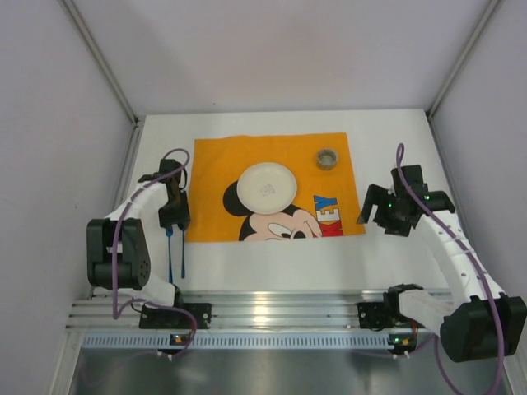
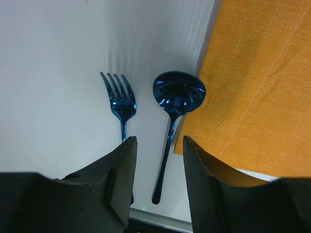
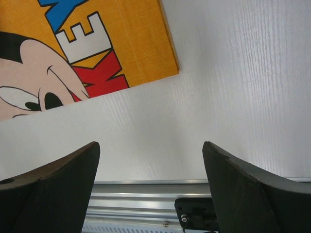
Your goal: Set the dinner table for one person
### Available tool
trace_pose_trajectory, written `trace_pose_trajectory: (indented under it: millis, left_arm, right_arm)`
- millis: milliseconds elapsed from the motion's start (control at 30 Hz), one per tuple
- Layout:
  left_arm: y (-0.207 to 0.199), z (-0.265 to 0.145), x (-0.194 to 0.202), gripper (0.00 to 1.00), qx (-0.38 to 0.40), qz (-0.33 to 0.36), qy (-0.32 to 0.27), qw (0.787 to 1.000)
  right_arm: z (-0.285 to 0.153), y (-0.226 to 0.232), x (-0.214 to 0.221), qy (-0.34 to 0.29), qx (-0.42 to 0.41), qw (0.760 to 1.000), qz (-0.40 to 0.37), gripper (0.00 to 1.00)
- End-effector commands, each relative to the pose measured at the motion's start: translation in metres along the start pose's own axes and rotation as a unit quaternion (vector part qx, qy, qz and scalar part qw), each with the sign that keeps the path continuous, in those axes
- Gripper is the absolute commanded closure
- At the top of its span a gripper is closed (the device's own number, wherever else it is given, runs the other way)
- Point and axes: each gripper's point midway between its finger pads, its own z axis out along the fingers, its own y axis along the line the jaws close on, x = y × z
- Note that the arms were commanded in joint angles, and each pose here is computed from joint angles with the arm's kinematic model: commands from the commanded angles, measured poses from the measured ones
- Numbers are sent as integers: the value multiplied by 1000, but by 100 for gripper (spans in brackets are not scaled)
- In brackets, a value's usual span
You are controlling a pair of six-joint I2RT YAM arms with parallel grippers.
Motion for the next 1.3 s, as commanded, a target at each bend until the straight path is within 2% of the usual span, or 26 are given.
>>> trace_pose_trajectory:
  millis: [0,167,267,433,900,1267]
  left_arm:
    - [-13,3,-14,52,34,14,-7,999]
    - [-28,3,-27,44,68,9,-19,997]
    - [-28,5,-30,31,66,8,-17,998]
    - [-17,15,-26,23,30,15,-6,999]
    - [-15,42,-35,27,3,17,3,1000]
    - [2,38,-28,42,-7,-2,-4,1000]
  right_arm:
    - [-7,8,-18,-32,-17,999,-5,13]
    - [-6,6,-17,-34,-13,999,-4,13]
    - [-6,6,-16,-34,-13,999,0,13]
    - [-6,6,-17,-37,-13,999,7,13]
    - [-12,4,-20,-35,-2,999,-6,13]
    - [-16,5,-28,-35,4,999,-14,13]
